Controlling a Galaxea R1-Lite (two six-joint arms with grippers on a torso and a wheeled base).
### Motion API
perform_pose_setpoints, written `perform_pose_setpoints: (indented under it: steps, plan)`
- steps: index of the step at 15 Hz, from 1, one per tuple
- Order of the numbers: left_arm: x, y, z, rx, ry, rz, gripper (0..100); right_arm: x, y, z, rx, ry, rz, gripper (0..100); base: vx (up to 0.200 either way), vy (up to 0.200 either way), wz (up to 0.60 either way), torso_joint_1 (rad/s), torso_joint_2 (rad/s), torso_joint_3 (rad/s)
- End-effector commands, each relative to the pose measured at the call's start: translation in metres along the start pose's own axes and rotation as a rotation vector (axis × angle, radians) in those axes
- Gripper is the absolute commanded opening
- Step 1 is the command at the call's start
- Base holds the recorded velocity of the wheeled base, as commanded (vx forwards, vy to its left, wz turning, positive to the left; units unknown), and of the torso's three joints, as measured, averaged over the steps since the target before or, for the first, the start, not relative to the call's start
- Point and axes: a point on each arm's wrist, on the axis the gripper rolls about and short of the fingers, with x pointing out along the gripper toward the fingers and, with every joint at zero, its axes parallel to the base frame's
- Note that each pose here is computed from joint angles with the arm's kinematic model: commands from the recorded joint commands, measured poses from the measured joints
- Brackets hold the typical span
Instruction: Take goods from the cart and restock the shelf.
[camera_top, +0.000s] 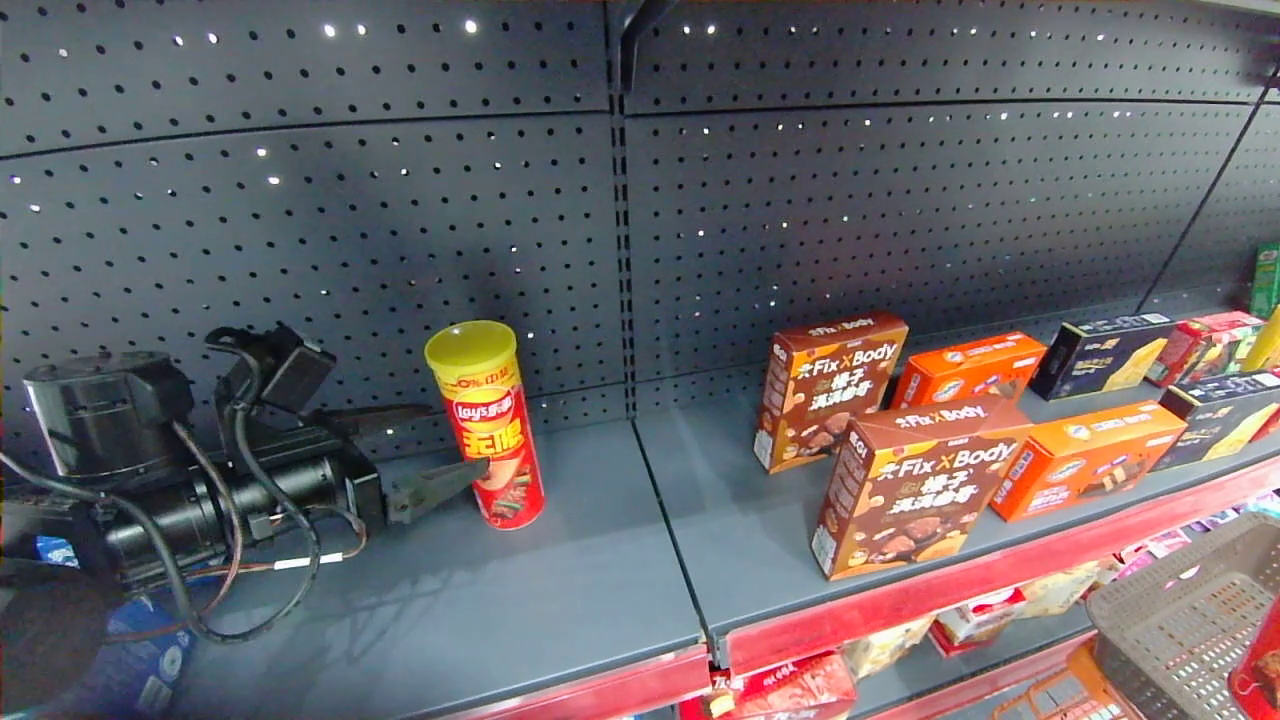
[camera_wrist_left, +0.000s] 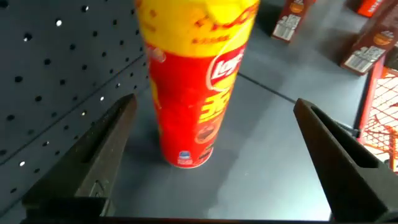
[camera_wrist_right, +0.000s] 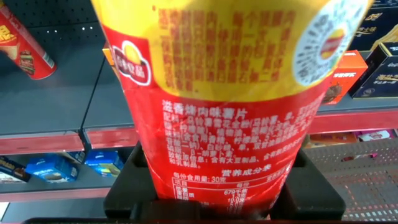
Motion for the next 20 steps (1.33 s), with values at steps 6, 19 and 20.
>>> perform_pose_setpoints:
  steps: [6,19,20]
  plan:
    - [0.025,0.018,-0.02,0.039,-0.063,-0.017,100,0.0,0.0,-0.001,0.002,0.002,0.005,0,0.0,0.0,0.0,0.0,0.0,0.0]
    - [0.037,0.041,-0.03,0.042,-0.086,-0.14,100,-0.001,0.0,-0.001,0.001,0.002,0.011,0,0.0,0.0,0.0,0.0,0.0,0.0]
    - [0.039,0.042,-0.029,0.046,-0.092,-0.153,100,-0.001,0.0,0.0,0.003,-0.001,0.011,0,0.0,0.0,0.0,0.0,0.0,0.0]
